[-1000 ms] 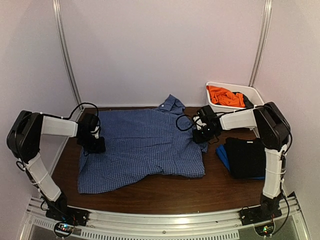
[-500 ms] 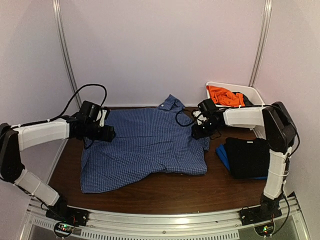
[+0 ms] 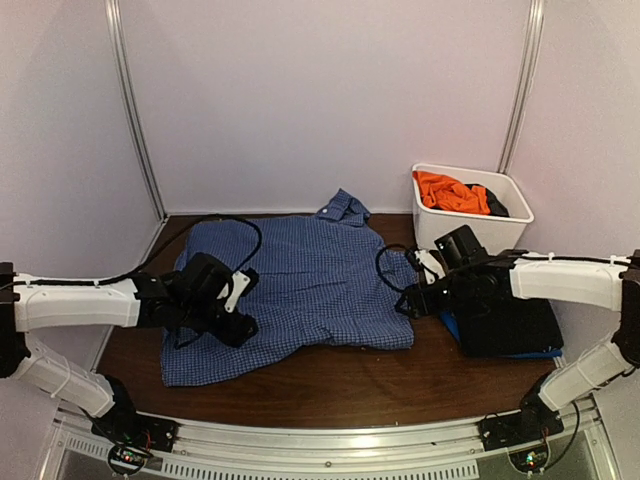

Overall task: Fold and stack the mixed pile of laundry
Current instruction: Pick up the flattened shirt from the center of the board.

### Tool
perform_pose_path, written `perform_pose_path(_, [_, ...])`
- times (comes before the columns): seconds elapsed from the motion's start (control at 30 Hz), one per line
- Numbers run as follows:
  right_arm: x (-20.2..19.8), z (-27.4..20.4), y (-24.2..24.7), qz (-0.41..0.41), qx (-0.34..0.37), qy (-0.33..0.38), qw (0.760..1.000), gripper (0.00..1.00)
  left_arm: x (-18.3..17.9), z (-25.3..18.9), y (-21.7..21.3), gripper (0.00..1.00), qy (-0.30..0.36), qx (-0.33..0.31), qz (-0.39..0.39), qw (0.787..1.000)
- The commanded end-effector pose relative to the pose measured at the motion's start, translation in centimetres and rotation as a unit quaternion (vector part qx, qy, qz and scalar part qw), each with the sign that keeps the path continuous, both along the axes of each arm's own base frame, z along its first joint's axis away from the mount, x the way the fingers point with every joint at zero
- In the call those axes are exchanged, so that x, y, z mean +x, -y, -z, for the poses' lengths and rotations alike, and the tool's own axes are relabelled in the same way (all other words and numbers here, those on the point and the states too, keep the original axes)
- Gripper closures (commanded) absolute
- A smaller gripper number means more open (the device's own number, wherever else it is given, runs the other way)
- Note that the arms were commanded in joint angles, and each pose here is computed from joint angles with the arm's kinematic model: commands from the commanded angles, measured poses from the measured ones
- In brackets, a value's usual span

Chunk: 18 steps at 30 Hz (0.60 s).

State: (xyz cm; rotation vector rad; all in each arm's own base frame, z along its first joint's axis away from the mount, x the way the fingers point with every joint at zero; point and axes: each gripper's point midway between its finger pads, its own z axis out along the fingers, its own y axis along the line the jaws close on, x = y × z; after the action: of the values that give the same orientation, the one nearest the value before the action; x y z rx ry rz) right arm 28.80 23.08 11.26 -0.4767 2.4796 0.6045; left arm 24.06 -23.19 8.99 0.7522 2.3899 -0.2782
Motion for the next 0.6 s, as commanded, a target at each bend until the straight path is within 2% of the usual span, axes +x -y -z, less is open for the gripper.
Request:
perform_pose_path(0.0, [-3.1,2.6,1.0,0.009,-0.006,-0.043,0.999,0.36,-1.1,2.0,-2.4,0.34,-0.044,0.008,-0.092,0.995])
perform_pose_path(0.13, [-5.4,4.6,2.0,0.019,0.001,-0.070,0.997,0.28,-2.2,2.1,-4.3,0.31,-0.065,-0.024,-0.169,0.983])
perform_pose_path(0.27, [-6.3,5.8,2.0,0.022,0.015,-0.075,0.997,0.22,-4.3,3.6,-6.6,0.26,-0.106,-0.027,-0.233,0.966])
perform_pose_path(0.37, [-6.0,6.7,1.5,0.017,0.020,-0.075,0.997,0.22,-5.9,5.0,-8.5,0.23,-0.138,-0.023,-0.291,0.946])
perform_pose_path(0.47, [-5.2,7.4,1.3,0.018,0.010,-0.069,0.997,0.23,-7.3,5.7,-9.3,0.27,-0.170,-0.061,-0.352,0.919])
perform_pose_path(0.57, [-4.4,7.8,1.0,0.020,0.006,-0.059,0.998,0.27,-7.9,5.3,-10.5,0.28,-0.169,-0.115,-0.409,0.889])
